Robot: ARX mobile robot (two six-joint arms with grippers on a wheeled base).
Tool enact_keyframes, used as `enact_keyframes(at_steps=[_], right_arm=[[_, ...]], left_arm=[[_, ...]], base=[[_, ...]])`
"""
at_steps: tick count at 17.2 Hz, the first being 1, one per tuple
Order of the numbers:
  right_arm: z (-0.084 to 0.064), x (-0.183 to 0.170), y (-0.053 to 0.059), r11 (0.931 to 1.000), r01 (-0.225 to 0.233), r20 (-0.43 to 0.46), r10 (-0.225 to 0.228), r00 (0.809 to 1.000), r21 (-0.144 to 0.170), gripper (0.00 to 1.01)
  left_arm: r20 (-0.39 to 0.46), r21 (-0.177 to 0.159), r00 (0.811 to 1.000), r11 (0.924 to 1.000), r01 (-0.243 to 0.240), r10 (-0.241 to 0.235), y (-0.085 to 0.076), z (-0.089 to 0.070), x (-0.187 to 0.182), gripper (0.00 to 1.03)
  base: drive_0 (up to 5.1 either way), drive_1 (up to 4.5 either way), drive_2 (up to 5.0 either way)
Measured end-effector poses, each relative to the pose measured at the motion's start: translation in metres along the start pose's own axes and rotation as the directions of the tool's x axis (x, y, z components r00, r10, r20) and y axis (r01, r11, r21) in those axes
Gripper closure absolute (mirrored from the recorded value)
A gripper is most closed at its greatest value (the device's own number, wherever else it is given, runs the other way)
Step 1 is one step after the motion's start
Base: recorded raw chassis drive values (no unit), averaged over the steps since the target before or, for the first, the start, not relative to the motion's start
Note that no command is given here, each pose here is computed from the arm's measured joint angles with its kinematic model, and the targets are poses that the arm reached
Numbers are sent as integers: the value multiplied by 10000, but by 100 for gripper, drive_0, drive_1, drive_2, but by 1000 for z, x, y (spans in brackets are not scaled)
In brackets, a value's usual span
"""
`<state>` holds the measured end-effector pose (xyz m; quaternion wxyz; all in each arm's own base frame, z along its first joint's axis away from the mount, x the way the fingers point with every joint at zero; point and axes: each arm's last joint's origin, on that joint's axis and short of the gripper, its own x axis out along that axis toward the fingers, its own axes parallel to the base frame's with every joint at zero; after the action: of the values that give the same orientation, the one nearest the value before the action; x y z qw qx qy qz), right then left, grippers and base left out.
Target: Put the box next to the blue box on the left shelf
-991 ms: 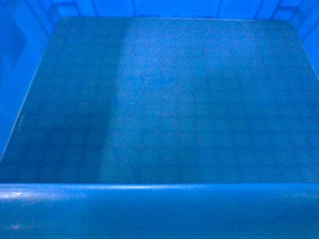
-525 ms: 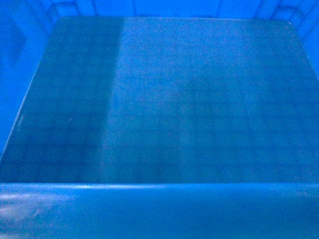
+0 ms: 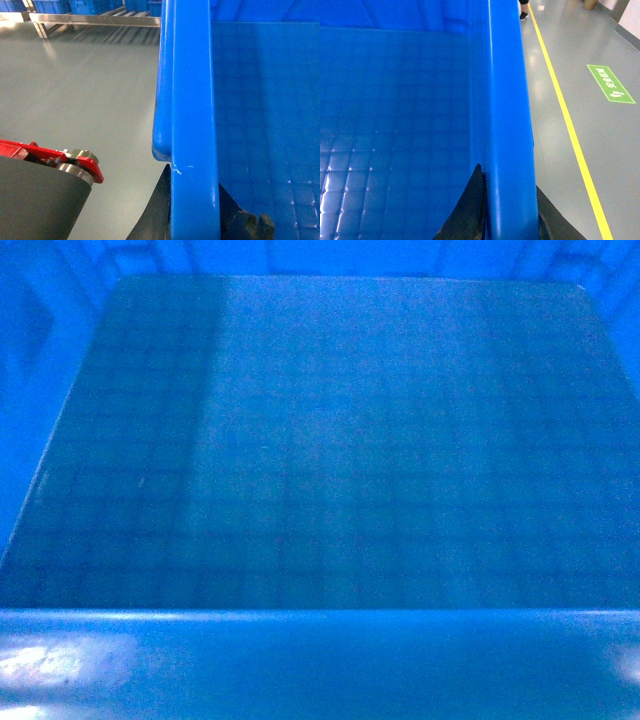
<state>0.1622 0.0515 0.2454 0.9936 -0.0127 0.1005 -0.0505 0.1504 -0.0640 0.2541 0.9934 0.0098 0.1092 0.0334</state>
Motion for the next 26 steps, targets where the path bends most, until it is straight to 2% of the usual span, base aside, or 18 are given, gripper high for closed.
enact_keyframes(at_steps=[26], right_arm=[[0,-1,0,10000,32,33,-32,10000,-23,91]], left_arm=[[13,-9,10000,10000,13,-13,0,0,0,96]], base=[[-154,-154,-154]])
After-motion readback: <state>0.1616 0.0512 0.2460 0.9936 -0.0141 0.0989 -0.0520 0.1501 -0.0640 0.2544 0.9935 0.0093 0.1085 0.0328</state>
